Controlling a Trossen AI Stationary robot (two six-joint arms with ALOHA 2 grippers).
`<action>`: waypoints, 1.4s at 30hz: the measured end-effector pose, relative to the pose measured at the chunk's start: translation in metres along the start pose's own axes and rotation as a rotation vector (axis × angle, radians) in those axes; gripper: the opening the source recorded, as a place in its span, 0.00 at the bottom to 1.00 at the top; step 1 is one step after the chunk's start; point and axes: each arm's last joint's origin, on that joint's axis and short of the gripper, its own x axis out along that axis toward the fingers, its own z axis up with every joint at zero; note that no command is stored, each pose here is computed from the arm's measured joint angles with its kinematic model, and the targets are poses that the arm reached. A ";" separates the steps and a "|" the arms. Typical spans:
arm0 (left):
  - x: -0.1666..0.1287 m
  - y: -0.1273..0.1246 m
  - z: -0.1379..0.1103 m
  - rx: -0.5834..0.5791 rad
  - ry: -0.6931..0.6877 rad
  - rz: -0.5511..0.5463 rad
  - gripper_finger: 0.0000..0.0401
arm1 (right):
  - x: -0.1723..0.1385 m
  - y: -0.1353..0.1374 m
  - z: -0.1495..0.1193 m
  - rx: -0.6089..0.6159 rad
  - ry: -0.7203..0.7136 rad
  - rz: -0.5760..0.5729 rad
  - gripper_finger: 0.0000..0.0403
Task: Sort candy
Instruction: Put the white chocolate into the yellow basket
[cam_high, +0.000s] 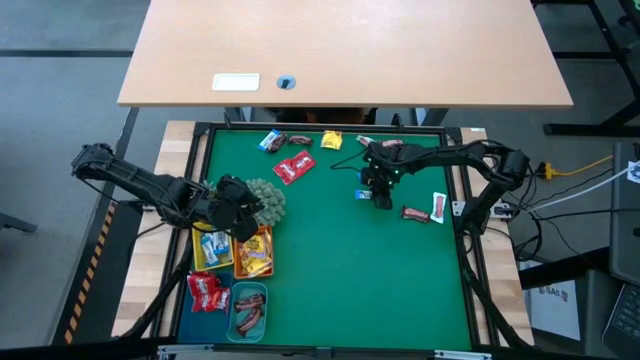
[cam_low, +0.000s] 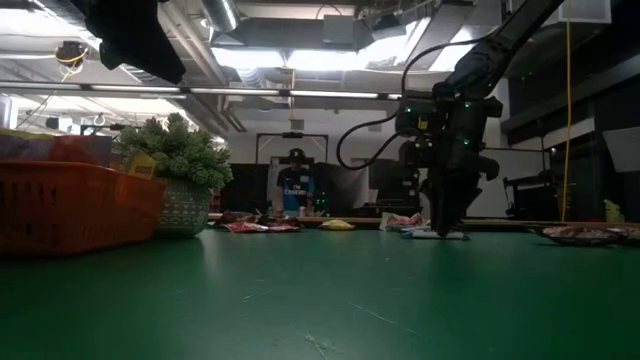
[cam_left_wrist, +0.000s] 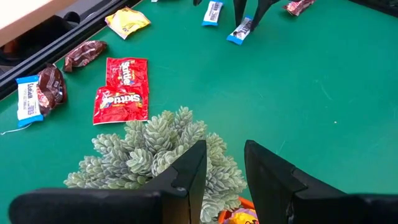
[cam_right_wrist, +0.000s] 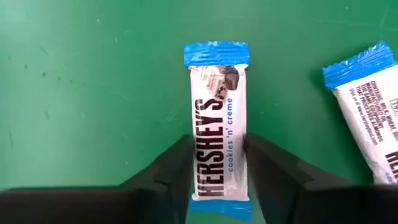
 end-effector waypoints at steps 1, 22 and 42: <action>0.000 0.000 0.000 0.000 0.000 0.000 0.26 | 0.000 0.000 0.000 0.000 0.000 0.000 0.42; 0.000 0.000 0.000 0.000 0.000 0.000 0.26 | 0.007 0.023 0.007 -0.130 0.068 -0.080 0.35; 0.000 -0.004 0.004 -0.034 -0.036 -0.032 0.26 | 0.017 0.035 0.011 -0.194 0.118 -0.130 0.25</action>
